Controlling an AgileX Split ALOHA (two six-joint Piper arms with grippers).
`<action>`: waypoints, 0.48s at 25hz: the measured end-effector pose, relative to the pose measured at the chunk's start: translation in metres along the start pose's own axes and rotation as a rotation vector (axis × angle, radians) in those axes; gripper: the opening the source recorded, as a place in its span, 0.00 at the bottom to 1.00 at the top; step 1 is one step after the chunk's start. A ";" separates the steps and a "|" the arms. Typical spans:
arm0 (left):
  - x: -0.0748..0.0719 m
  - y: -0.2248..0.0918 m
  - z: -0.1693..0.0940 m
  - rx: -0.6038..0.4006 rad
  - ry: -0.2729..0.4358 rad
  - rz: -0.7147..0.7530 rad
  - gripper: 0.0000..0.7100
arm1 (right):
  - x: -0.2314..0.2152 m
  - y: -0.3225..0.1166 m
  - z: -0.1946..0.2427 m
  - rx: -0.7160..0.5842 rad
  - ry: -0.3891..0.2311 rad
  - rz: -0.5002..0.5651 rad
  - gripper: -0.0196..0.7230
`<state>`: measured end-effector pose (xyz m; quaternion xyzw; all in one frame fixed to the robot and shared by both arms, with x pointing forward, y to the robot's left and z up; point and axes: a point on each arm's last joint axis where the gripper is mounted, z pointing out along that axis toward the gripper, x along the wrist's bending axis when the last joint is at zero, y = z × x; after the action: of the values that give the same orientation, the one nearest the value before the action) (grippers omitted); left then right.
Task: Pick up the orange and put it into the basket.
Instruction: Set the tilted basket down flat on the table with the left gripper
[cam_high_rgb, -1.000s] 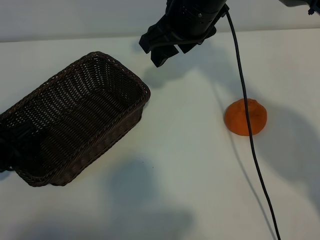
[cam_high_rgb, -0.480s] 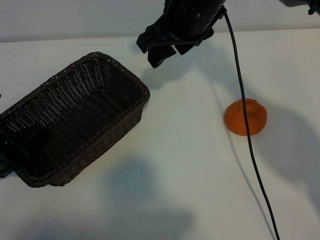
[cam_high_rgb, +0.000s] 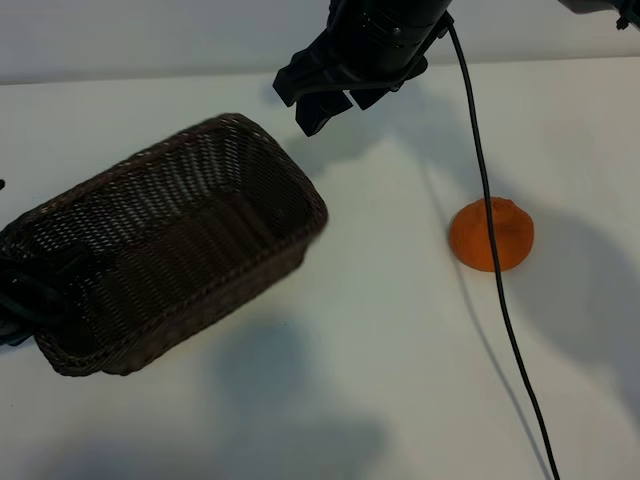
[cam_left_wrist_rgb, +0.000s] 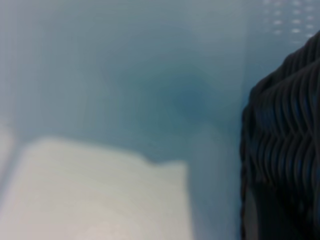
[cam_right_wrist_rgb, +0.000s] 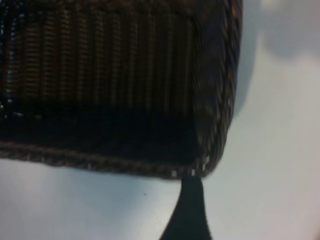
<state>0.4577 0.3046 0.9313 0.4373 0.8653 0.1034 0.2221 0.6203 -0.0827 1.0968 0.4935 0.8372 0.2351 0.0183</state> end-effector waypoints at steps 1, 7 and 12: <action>-0.001 0.000 -0.002 0.003 -0.012 0.017 0.22 | 0.000 0.000 0.000 0.000 0.000 0.000 0.83; -0.010 0.001 -0.006 0.047 -0.059 0.143 0.22 | 0.000 0.000 0.000 0.000 0.000 0.000 0.83; -0.019 0.011 -0.011 0.032 -0.093 0.207 0.22 | 0.000 0.000 0.000 0.000 0.000 0.000 0.83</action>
<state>0.4705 0.2961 0.9511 0.5320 0.8060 0.0915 0.2430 0.6203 -0.0827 1.0968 0.4935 0.8372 0.2351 0.0183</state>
